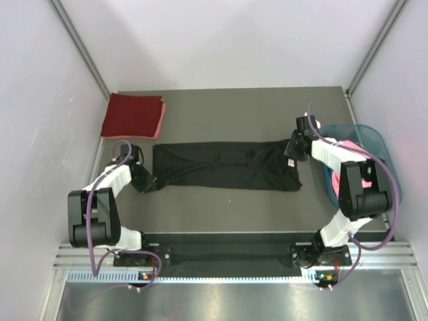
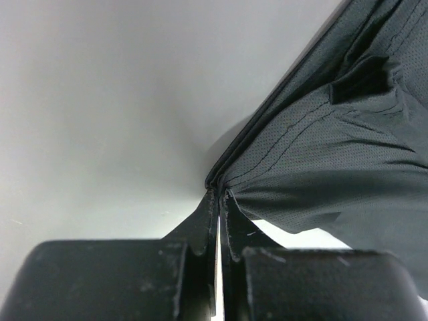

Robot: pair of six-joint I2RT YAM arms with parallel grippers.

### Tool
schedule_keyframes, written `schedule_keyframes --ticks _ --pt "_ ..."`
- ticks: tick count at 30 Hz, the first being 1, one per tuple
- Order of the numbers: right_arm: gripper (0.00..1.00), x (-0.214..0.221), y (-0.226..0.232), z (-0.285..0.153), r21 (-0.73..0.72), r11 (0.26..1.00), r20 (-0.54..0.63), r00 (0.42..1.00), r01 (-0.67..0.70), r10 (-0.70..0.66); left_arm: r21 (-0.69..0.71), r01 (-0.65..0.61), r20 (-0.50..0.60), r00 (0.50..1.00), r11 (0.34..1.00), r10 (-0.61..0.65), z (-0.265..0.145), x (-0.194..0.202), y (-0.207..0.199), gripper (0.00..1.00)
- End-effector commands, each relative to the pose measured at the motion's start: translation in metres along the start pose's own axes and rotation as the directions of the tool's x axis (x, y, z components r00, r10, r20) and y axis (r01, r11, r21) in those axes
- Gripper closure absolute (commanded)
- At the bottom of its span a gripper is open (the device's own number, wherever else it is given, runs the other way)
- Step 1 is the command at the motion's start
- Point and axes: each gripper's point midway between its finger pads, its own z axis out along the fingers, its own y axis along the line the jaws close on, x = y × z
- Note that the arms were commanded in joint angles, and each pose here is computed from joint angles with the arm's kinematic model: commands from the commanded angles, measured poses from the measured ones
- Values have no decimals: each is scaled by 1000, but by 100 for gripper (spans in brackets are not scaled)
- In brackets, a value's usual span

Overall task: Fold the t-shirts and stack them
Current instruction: Fold the tshirt

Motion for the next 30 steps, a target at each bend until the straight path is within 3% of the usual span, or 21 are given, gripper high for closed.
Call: schedule_keyframes --ticks 1,8,12,17,25,30 --pt "64 -31 12 16 -36 999 74 997 21 -18 -54 16 -85 996 998 -20 2 28 19 100" --pt "66 -29 9 52 -12 997 8 997 79 -79 -105 12 -55 998 994 -18 2 16 22 100" --pt "66 -41 22 60 -75 982 35 984 175 -173 -52 34 -7 999 998 -35 -8 9 13 100" --pt "65 -52 28 78 -80 962 -12 965 260 -261 45 65 28 997 997 -66 -22 5 -3 100" --pt "64 -92 60 107 -141 935 4 945 326 -328 181 117 -73 992 977 -106 -22 34 -27 100" --pt "64 -111 72 109 -160 920 28 933 358 -358 169 93 -100 992 981 -77 -21 62 -36 99"
